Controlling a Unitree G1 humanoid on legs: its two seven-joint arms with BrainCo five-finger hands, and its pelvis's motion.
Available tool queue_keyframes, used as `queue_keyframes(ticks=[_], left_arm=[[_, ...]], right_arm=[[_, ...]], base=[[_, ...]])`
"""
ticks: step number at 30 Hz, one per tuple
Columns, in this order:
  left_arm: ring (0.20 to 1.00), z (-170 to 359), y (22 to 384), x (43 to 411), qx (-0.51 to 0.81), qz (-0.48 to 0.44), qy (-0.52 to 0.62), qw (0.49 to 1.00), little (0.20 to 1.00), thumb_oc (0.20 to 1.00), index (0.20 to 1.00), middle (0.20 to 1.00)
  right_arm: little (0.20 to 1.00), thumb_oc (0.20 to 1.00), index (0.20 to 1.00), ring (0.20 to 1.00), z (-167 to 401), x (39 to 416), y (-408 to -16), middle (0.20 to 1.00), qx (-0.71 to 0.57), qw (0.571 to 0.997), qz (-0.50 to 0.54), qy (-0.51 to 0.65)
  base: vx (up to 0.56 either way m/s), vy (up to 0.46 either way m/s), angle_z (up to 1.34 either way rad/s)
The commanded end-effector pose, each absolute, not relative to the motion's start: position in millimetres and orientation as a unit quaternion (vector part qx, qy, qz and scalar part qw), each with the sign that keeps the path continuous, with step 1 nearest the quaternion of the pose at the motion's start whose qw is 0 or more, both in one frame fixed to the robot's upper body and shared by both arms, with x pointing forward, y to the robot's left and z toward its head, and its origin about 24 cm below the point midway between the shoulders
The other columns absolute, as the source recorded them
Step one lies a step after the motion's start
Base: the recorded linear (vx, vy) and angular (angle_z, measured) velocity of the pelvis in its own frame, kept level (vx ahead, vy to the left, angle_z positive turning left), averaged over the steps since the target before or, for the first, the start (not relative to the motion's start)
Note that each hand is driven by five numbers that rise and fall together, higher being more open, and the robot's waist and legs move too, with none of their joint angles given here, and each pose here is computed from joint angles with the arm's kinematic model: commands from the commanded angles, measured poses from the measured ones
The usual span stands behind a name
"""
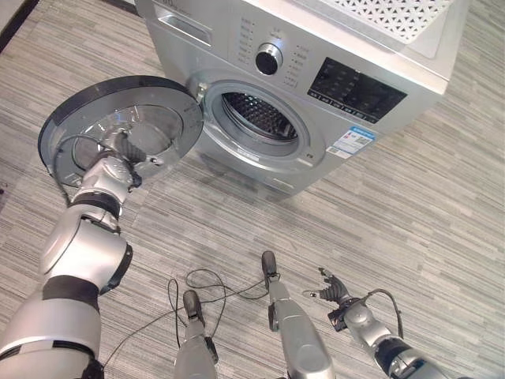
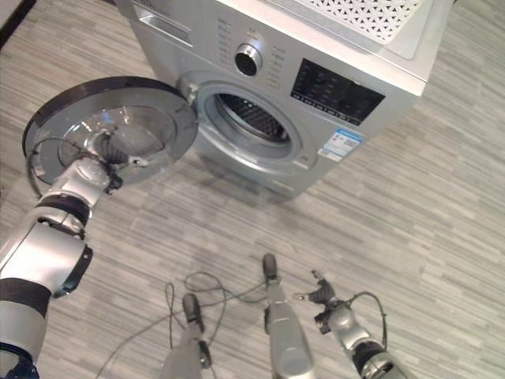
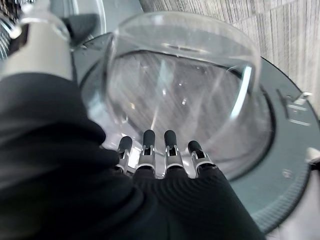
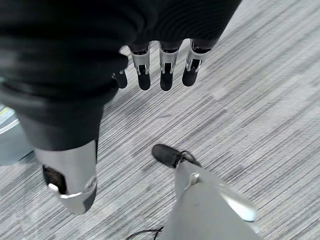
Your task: Grab the laundry basket,head to the washer,open it,put in the laundry and shut it.
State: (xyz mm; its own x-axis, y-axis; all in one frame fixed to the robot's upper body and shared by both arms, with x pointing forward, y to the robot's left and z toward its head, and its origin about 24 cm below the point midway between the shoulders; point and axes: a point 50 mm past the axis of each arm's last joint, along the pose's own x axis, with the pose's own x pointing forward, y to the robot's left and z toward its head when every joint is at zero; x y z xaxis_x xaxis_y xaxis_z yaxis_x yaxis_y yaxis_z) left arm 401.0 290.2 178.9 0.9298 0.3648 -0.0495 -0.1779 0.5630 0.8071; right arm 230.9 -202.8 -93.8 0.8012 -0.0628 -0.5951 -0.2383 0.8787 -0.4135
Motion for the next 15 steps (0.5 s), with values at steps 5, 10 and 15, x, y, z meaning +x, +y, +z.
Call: queue_keyframes(ticks=[5, 10, 15], left_arm=[[1.0, 208.8, 324.4, 389.3, 0.405, 0.242, 0.082, 0.878, 1.0, 1.0, 1.0, 1.0], [1.0, 199.3, 324.5, 388.0, 0.386, 0.245, 0.08, 0.886, 1.0, 1.0, 1.0, 1.0], [1.0, 161.5, 319.1, 383.8, 0.385, 0.215, 0.103, 0.892, 1.0, 1.0, 1.0, 1.0]], right_arm=[[1.0, 1.0, 1.0, 1.0, -93.7, 227.8, -206.4, 1.0, -0.233, 0.923, 0.029, 0.304], [1.0, 1.0, 1.0, 1.0, -99.5, 219.1, -212.3, 1.0, -0.238, 0.916, 0.023, 0.322], [1.0, 1.0, 1.0, 1.0, -103.5, 212.5, -220.4, 1.0, -0.241, 0.91, 0.01, 0.338]], base=[[0.0, -0.006, 0.0], [0.0, -0.007, -0.01], [0.0, 0.006, 0.0]])
